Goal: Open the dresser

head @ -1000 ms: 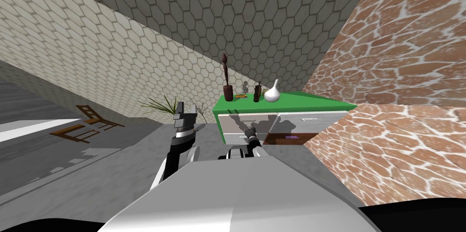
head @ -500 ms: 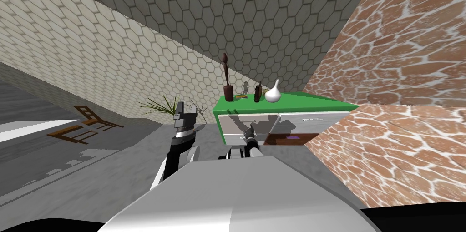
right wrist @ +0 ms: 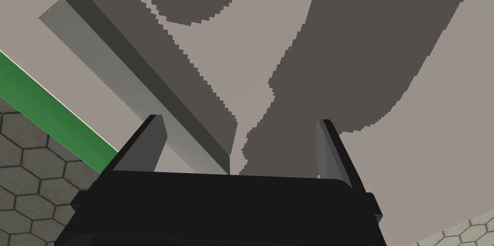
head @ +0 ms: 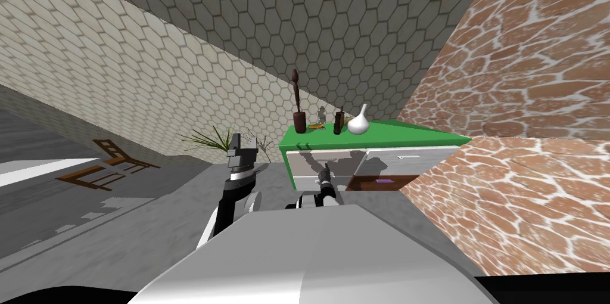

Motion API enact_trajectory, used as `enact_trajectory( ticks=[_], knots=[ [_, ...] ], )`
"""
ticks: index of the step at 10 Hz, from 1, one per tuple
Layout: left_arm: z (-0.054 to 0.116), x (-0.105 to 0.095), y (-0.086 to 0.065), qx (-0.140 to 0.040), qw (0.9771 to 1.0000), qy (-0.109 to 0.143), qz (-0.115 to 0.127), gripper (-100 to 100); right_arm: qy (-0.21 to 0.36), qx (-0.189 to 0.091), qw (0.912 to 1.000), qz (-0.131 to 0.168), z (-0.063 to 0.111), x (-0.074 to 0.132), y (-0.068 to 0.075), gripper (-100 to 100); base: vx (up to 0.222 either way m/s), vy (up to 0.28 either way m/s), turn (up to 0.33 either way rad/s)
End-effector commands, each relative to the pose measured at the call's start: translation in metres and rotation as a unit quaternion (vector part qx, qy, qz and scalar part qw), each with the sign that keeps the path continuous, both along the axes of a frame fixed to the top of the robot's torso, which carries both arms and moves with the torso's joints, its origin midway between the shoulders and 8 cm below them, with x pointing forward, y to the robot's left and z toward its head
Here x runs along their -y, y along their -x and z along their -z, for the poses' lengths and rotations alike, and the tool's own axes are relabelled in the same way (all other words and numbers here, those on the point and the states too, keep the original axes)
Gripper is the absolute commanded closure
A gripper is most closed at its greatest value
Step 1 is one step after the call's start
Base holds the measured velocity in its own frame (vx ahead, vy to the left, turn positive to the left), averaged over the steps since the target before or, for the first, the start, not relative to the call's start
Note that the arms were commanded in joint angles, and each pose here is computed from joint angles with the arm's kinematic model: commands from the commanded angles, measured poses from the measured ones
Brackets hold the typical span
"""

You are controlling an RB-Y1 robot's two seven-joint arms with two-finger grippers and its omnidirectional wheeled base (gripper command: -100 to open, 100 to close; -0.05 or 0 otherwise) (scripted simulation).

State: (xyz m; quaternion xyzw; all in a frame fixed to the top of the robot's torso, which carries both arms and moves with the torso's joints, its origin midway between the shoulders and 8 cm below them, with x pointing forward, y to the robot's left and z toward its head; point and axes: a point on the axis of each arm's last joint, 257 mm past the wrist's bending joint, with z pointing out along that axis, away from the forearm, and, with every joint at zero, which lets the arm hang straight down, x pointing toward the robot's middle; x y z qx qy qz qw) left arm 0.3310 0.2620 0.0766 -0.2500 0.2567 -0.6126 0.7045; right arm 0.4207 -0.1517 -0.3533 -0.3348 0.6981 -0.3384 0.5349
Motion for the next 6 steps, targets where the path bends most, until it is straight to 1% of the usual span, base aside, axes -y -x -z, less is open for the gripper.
enact_trajectory(
  ticks=[1, 2, 3, 6],
  knots=[
    [0.000, 0.000, 0.000, 0.000, 1.0000, 0.000, 0.000, 0, 0.062, 0.018, 0.9979, -0.007, -0.005, -0.006, -0.001, -100, 0.018, 0.018, -0.010],
    [0.000, 0.000, 0.000, 0.000, 1.0000, 0.000, 0.000, 0, 0.091, 0.026, 0.9954, -0.016, -0.005, -0.012, -0.001, -100, 0.028, 0.024, -0.018],
    [0.000, 0.000, 0.000, 0.000, 1.0000, 0.000, 0.000, 0, 0.096, 0.030, 0.9949, -0.013, -0.008, -0.010, -0.001, -100, 0.022, 0.021, -0.004],
    [0.000, 0.000, 0.000, 0.000, 1.0000, 0.000, 0.000, 0, 0.182, 0.065, 0.9807, -0.031, -0.018, -0.020, 0.000, -100, 0.021, 0.024, -0.013]
  ],
)
